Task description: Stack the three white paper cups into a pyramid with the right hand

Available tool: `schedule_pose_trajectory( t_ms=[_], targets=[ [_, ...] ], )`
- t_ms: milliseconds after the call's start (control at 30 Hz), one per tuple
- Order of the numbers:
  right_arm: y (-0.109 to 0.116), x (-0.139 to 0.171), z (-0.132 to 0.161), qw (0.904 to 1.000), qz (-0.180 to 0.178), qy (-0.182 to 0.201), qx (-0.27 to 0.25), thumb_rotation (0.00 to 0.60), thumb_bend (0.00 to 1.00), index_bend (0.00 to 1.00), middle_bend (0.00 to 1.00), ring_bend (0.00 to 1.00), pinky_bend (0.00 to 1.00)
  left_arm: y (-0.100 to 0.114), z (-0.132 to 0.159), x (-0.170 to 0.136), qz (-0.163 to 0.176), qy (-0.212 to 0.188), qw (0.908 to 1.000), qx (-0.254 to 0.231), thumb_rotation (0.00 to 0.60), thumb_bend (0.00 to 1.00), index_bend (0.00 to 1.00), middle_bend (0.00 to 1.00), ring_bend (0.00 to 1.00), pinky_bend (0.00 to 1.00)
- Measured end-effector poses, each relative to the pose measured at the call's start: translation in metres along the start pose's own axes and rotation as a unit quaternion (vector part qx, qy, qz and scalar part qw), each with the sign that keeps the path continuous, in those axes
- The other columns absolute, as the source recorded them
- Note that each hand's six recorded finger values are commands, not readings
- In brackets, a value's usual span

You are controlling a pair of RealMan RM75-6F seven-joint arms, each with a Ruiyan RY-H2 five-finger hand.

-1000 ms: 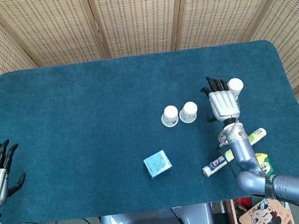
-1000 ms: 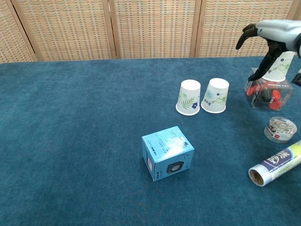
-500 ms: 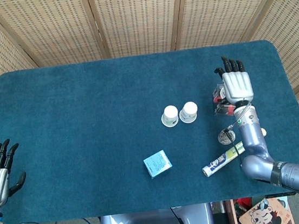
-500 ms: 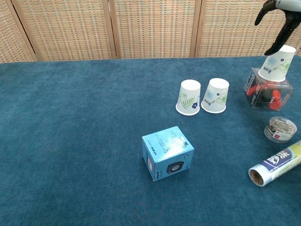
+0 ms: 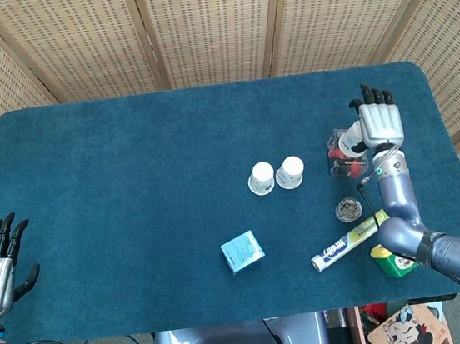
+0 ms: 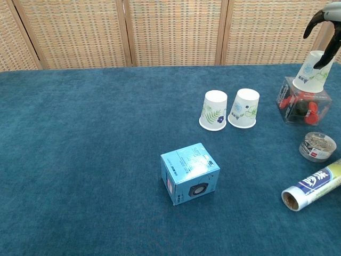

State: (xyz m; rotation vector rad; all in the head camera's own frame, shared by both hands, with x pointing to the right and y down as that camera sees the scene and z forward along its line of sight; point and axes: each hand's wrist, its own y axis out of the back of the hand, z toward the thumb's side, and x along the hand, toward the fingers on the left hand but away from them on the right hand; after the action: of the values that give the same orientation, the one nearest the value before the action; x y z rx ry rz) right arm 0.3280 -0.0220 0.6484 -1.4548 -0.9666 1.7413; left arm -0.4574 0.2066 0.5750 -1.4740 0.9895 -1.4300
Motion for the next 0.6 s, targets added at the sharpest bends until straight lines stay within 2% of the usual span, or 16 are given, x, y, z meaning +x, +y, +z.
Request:
schedule_pose_trajectory(
  t_ms=[300,600],
  targets=[
    [-0.006,-0.011,-0.011,0.9998,0.003,-0.017,0.008,0.600,0.13,0.27,0.00,0.00,0.00,-0.001,0.002,0.001,-0.002,-0.001,1.0000,0.000,0.600,0.35,0.08,0.00,0.00,0.00],
    [-0.021,-0.020,-0.019,0.9994,0.019,-0.028,0.009,0.600,0.13,0.33,0.00,0.00,0.00,-0.004,0.003,0.002,-0.006,-0.002,1.0000,0.001,0.600,0.35,0.08,0.00,0.00,0.00]
  ],
)
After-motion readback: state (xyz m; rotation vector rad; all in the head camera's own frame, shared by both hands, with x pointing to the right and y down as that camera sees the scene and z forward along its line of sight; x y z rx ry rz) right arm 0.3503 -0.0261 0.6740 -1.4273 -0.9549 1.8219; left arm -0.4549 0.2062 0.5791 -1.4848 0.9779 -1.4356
